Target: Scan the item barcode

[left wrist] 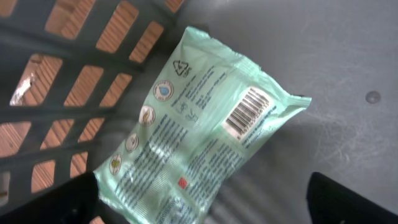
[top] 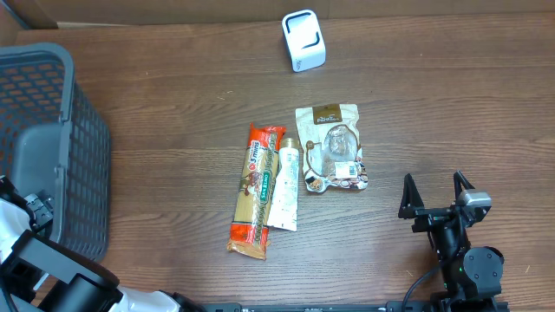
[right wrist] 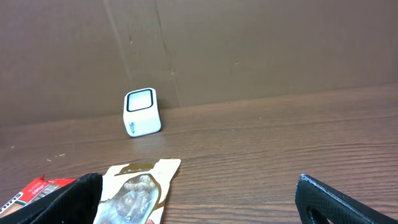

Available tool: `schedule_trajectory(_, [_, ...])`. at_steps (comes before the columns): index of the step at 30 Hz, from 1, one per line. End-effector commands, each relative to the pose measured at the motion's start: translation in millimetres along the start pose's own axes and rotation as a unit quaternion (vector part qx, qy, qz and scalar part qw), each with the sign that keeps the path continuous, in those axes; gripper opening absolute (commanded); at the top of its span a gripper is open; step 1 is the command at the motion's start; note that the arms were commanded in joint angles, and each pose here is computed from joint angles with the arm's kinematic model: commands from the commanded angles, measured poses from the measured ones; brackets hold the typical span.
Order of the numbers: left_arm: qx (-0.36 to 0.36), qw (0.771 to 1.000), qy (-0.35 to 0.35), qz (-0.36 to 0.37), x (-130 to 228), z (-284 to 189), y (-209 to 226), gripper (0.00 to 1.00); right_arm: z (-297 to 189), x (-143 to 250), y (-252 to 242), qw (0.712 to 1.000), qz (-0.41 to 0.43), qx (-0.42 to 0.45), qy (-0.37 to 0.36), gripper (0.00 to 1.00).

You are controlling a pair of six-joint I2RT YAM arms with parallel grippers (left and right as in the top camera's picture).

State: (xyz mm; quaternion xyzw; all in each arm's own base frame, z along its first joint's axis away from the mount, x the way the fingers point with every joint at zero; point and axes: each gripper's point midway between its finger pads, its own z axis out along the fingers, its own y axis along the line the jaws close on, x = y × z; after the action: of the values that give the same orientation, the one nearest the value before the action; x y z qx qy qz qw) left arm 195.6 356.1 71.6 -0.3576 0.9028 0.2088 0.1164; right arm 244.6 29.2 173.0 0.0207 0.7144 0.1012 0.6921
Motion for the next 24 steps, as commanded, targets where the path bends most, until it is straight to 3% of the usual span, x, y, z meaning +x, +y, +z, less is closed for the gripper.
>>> schedule_trajectory(1, [0.003,0.999,0.014,0.039,9.7,14.0,-4.6,0.92,0.2,2.9,1.3,1.0,0.0,-0.004,0.001,1.0])
schedule_trajectory(12, [0.017,0.997,0.061,0.048,30.2,56.6,-19.5,0.98,0.2,2.9,1.3,1.0,0.0,-0.004,0.001,1.0])
schedule_trajectory(14, [0.019,0.997,0.065,0.049,32.1,59.5,-20.8,0.9,0.2,2.9,1.3,1.0,-0.001,-0.004,0.001,1.0])
schedule_trajectory(24, [0.06,0.995,0.067,0.049,35.4,59.3,-36.2,0.25,0.2,2.9,1.3,1.0,-0.001,-0.004,0.001,1.0])
